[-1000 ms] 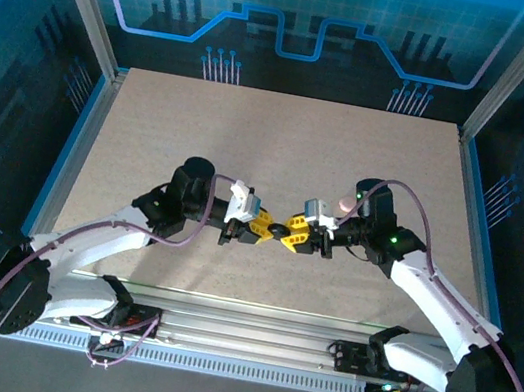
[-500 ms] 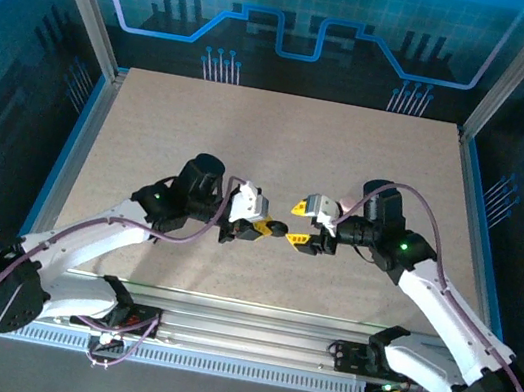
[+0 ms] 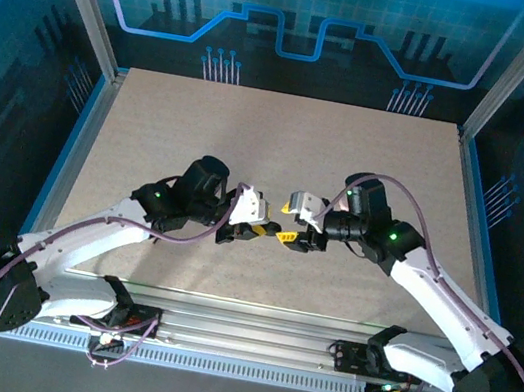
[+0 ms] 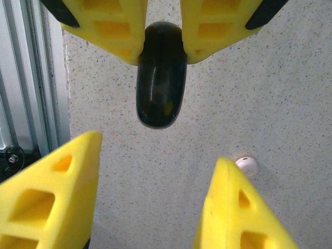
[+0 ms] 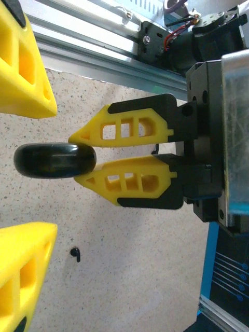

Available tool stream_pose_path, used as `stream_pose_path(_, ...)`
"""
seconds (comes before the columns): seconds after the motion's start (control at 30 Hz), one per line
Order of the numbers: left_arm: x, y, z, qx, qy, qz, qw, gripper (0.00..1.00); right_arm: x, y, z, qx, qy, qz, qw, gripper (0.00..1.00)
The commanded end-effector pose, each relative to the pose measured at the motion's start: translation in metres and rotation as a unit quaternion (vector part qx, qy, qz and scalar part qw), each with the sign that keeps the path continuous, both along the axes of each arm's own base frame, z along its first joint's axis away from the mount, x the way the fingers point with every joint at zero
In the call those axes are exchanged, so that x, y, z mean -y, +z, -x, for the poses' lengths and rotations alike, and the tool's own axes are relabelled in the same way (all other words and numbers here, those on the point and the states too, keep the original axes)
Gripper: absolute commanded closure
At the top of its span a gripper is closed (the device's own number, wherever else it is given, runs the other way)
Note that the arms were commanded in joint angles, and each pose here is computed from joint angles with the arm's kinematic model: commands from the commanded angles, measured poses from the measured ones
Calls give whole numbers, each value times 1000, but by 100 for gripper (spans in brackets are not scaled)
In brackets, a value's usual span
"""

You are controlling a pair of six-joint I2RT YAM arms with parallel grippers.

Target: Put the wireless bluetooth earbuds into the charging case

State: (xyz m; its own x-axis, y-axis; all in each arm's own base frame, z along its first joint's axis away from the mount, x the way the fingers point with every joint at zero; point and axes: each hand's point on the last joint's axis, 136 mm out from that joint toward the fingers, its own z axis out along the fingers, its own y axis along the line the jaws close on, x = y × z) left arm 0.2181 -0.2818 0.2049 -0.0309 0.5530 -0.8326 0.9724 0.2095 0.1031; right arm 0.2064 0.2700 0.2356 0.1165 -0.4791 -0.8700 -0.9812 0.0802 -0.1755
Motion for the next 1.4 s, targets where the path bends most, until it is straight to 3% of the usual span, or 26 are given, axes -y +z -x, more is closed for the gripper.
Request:
stream_pose_path(0.0, 2, 12, 1, 16, -7, 1, 1000, 92, -8, 3, 4, -3, 22, 4, 1000, 45)
stream_pose_path(0.6, 3, 18, 0, 24, -4, 13, 1000, 91, -17, -11, 1, -24, 40, 15, 999, 60)
stream_pose_path(0.8, 4, 20, -1, 27, -1, 19, 999, 90, -16, -12, 2, -21, 41, 17, 999, 77)
stream_pose_path(0.87, 4, 20, -3, 33, 4, 25, 999, 83, -15, -10, 0, -17, 38, 11, 999, 79)
stream_pose_path(1.0, 3, 28, -10, 48, 25, 67, 996, 51, -7, 2, -2, -18, 30, -32, 999, 81)
stream_pose_path(1.07, 2, 33, -11, 50, 26, 102, 993, 44, -2, 10, -3, -17, 27, -61, 998, 81)
stream_pose_path(1.37, 6, 53, -5, 74, -4, 225, 972, 39, 18, 36, 1, -24, 25, -163, 986, 81)
